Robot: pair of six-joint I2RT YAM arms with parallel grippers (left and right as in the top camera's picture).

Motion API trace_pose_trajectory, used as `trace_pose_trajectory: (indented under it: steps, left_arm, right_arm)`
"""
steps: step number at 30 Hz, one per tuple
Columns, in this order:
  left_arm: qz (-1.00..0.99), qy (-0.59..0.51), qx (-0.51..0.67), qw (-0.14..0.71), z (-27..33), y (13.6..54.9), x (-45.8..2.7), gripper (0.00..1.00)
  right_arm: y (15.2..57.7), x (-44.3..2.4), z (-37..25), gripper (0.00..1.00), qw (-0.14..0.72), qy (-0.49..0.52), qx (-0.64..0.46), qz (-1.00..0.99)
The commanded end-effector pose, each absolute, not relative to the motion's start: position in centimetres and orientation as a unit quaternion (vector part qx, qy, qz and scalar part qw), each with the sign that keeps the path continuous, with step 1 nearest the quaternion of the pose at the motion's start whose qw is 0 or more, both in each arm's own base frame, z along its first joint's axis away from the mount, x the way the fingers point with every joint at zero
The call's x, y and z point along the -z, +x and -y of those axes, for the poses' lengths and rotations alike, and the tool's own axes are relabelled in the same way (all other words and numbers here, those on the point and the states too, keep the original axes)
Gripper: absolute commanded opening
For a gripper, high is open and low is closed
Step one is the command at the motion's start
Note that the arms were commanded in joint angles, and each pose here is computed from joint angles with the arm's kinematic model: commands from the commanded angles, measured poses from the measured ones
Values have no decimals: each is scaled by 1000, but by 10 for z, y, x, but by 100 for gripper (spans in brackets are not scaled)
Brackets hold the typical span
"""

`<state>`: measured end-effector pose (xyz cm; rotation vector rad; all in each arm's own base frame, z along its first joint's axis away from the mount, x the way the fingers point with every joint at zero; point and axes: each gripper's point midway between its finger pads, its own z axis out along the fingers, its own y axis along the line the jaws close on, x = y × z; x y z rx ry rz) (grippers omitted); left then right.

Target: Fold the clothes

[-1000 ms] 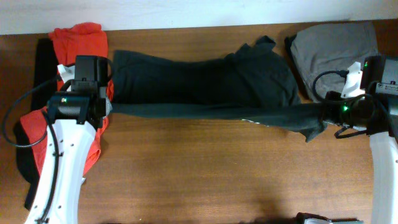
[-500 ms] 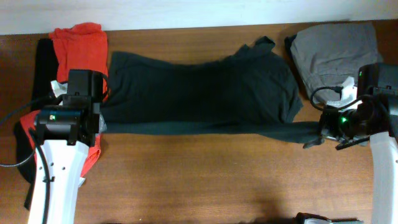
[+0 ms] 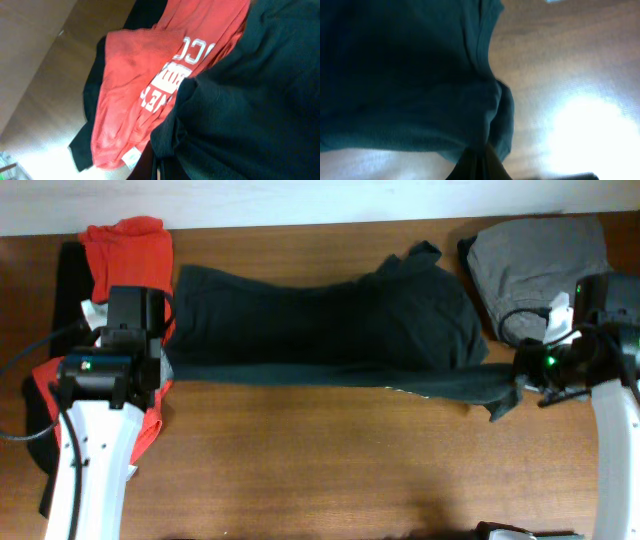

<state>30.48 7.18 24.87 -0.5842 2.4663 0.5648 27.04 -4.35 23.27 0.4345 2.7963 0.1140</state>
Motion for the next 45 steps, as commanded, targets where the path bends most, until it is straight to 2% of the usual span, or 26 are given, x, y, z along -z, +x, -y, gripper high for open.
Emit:
trace_pose_trajectory:
  steps: [1,15,26,45]
  left_arm:
    - [-912,-217,-217,273,-74,328,-241,1]
    - [-911,-208,-244,258,-84,405,-169,1]
    - [-910,-221,-228,266,-90,436,-135,1]
    - [-915,-219,-200,275,-82,472,-82,1]
  right_arm:
    - [291,-224,48,4,151,158,-46,-975]
    - [354,-185,59,4,166,142,-53,-974]
    - [395,-140,49,4,154,131,-90,-975]
    - [432,-89,39,4,151,114,-93,-978]
